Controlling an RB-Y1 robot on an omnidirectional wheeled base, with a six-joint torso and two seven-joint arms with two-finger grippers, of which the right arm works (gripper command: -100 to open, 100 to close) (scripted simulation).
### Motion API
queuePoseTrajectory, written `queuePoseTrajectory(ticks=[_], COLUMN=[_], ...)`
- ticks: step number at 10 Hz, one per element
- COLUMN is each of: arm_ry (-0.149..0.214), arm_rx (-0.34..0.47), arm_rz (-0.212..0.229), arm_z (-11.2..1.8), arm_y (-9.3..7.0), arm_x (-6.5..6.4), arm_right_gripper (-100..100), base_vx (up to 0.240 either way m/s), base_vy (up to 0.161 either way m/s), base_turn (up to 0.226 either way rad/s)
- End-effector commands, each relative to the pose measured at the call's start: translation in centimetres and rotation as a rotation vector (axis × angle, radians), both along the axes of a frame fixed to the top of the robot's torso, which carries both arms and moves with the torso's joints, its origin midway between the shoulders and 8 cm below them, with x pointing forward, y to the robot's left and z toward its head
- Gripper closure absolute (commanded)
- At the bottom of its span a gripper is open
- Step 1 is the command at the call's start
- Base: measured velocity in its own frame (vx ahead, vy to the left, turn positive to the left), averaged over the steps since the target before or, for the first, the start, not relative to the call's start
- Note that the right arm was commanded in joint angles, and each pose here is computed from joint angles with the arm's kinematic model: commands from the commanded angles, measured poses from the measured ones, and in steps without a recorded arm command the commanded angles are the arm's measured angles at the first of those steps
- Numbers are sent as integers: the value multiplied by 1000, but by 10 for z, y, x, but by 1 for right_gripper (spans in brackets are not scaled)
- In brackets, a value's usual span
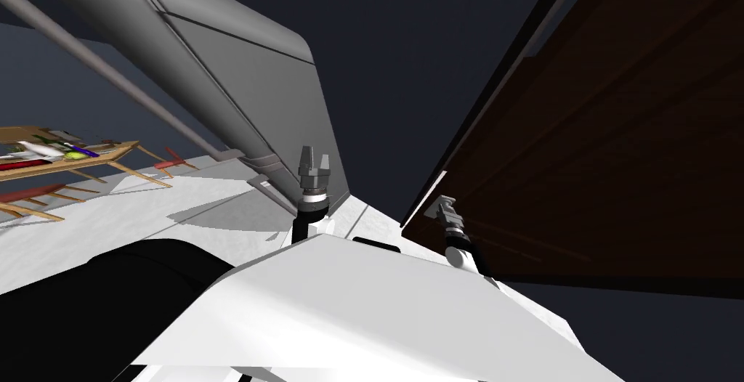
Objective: Pull the door open
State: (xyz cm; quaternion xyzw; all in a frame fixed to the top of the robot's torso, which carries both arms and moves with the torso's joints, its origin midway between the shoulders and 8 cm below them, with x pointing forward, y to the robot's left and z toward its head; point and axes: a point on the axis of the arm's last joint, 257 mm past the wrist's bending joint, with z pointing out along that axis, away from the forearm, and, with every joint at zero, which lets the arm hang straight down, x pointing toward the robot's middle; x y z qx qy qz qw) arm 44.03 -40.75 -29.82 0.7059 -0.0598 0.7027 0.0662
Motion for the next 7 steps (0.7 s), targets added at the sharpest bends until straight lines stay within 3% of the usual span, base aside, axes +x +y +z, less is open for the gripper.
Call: queuePoseTrajectory(ticks=[1, 7], arm_ry=[-5, 0], arm_rx=[5, 8], arm_rz=[12, 45], arm_z=[2, -1], arm_y=[1, 4], arm_x=[-2, -11], arm_right_gripper=[100, 100], base_vx=[-189, -177], base_vy=[-64, -47], base_turn=[129, 130])
